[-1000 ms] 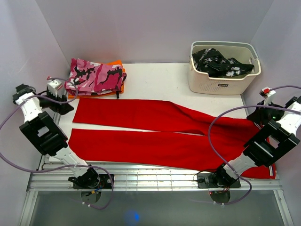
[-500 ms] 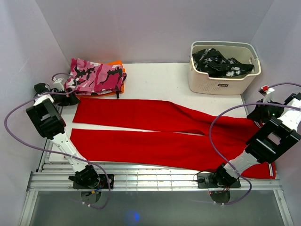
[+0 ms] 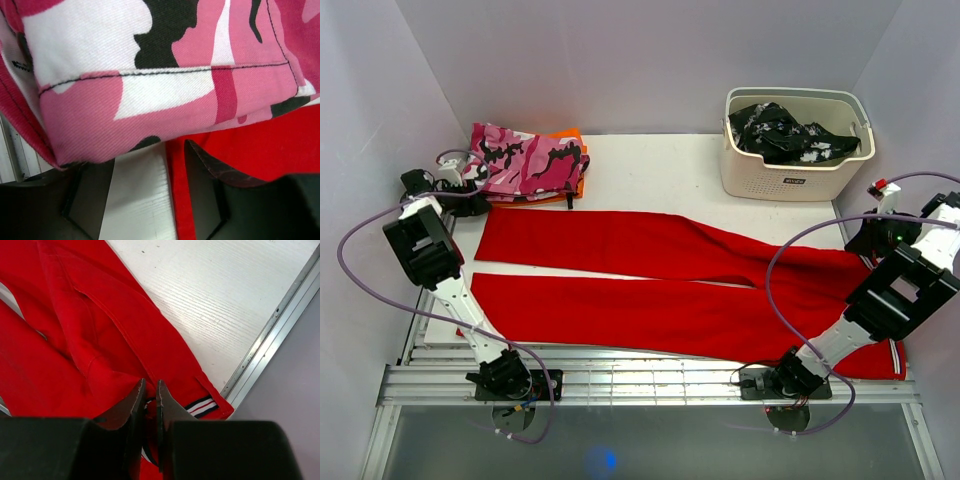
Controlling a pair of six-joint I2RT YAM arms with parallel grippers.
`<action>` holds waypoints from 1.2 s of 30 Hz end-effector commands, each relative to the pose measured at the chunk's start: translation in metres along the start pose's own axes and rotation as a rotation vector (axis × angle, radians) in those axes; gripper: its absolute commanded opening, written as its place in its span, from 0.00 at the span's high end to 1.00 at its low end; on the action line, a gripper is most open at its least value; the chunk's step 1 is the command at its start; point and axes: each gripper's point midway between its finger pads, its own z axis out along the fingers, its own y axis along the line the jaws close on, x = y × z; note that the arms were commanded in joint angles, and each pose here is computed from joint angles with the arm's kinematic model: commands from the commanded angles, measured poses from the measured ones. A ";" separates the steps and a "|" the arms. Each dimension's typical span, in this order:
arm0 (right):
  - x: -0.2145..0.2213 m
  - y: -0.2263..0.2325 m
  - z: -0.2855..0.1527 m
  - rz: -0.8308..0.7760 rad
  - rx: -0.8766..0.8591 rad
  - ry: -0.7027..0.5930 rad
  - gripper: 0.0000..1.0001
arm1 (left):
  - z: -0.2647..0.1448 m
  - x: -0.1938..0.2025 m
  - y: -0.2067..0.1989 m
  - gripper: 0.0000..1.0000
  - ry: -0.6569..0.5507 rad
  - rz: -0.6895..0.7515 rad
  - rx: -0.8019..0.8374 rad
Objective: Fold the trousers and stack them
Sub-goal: Flatten the trousers out, then fold the trousers
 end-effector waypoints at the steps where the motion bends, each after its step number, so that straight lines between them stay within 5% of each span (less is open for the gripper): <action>1: -0.011 -0.021 -0.004 -0.045 0.050 -0.010 0.92 | 0.004 0.011 -0.029 0.34 0.014 -0.008 0.094; 23: -0.010 -0.020 0.005 -0.033 0.037 -0.005 0.92 | 0.007 0.052 -0.074 0.45 0.081 -0.061 0.226; 26: -0.012 -0.020 0.003 -0.036 0.042 -0.007 0.92 | 0.007 0.048 -0.073 0.58 0.075 -0.057 0.220; 30: -0.017 -0.023 0.000 -0.045 0.046 -0.009 0.92 | -0.003 0.019 -0.067 0.86 0.023 -0.023 0.192; 31: -0.019 -0.024 -0.001 -0.047 0.048 -0.011 0.92 | -0.007 0.012 -0.065 0.99 0.007 -0.018 0.187; 36: -0.040 -0.029 -0.022 -0.084 0.065 -0.024 0.92 | -0.049 -0.041 -0.060 1.00 -0.096 0.050 0.166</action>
